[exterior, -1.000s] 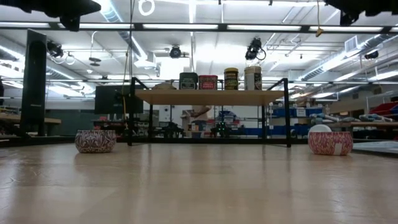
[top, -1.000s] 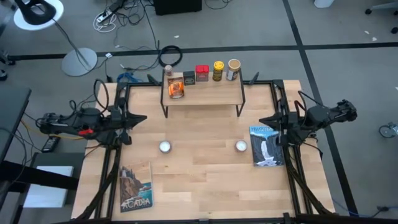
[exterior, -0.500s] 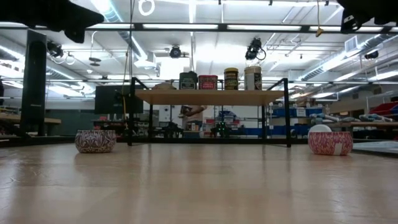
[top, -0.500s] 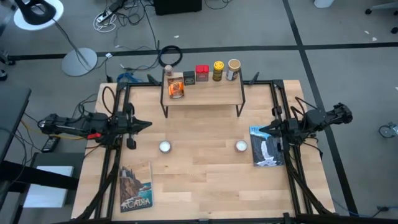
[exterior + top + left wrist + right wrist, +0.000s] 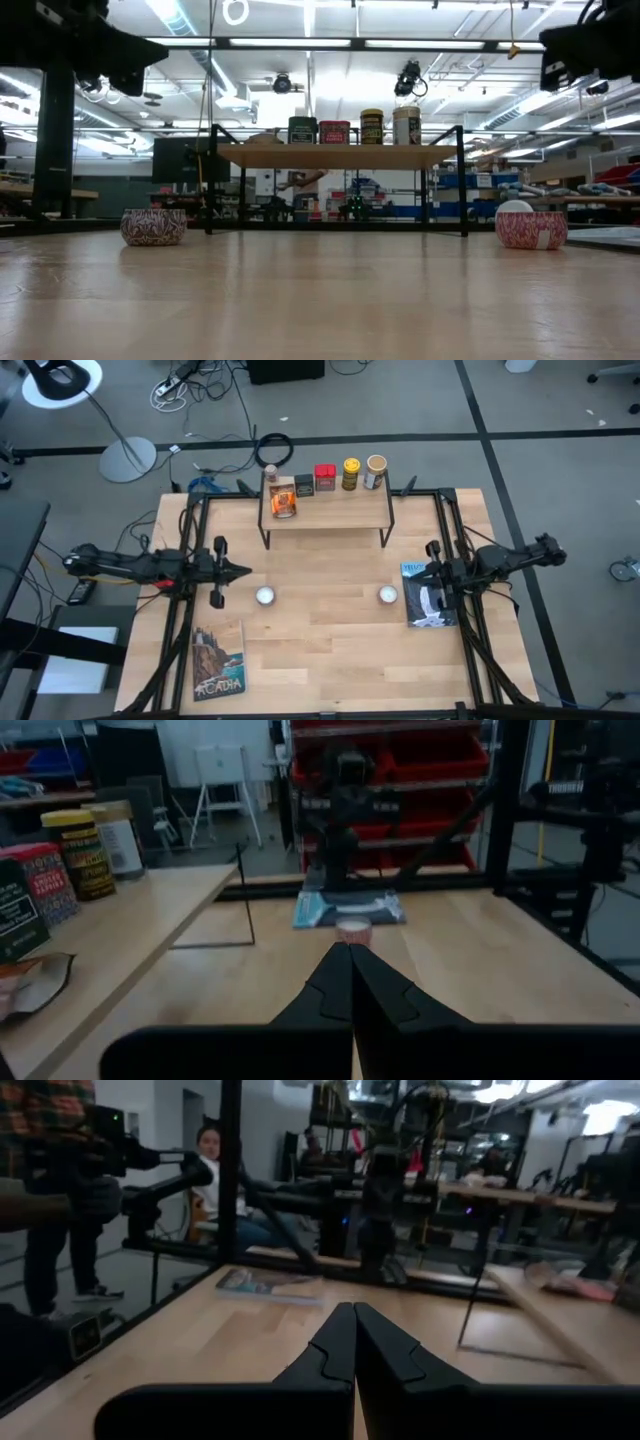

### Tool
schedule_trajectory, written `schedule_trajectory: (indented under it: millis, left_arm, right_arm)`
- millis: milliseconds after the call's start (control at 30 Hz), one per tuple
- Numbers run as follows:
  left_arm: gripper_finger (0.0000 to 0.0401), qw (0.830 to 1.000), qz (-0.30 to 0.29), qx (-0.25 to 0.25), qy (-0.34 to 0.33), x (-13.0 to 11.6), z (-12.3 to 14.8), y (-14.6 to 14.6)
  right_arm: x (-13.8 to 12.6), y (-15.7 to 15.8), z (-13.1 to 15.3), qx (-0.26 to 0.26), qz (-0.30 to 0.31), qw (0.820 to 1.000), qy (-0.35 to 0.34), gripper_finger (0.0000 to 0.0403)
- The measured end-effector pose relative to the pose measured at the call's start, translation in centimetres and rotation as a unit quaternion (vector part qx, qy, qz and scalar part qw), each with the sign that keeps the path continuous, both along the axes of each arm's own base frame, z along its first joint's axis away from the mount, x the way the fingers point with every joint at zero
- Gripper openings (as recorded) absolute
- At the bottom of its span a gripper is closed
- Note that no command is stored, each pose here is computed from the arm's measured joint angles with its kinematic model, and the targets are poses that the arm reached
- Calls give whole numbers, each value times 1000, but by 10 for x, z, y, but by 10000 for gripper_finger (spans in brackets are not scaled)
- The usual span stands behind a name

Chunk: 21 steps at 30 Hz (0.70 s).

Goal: Shelf spices
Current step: Return to Home Position

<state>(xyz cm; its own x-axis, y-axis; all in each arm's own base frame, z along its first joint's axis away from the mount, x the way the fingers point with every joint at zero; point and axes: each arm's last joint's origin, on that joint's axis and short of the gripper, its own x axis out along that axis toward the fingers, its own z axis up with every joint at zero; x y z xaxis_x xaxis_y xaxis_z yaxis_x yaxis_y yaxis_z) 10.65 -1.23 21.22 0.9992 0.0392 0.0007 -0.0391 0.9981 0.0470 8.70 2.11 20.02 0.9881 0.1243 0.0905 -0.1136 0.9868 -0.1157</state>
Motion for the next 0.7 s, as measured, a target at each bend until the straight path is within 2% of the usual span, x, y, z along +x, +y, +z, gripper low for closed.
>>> schedule_trajectory:
  millis: [100, 267, 467, 700]
  left_arm:
    - [0, 1000, -1, 5, -12, 2, -10, 0]
    - [0, 1000, -1, 3, 5, 3, -25, -1]
    - [0, 1000, 5, 3, 12, 4, -37, 1]
    - [0, 1000, 4, 13, 15, 5, -37, 9]
  right_arm:
    - [4, -1, -9, 10, 9, 1000, -2, 0]
    - [9, -5, -23, 12, 28, 999, -11, 0]
    - [10, -15, -25, 19, 31, 999, 0, 0]
    - [9, -29, -26, 10, 30, 999, 6, 0]
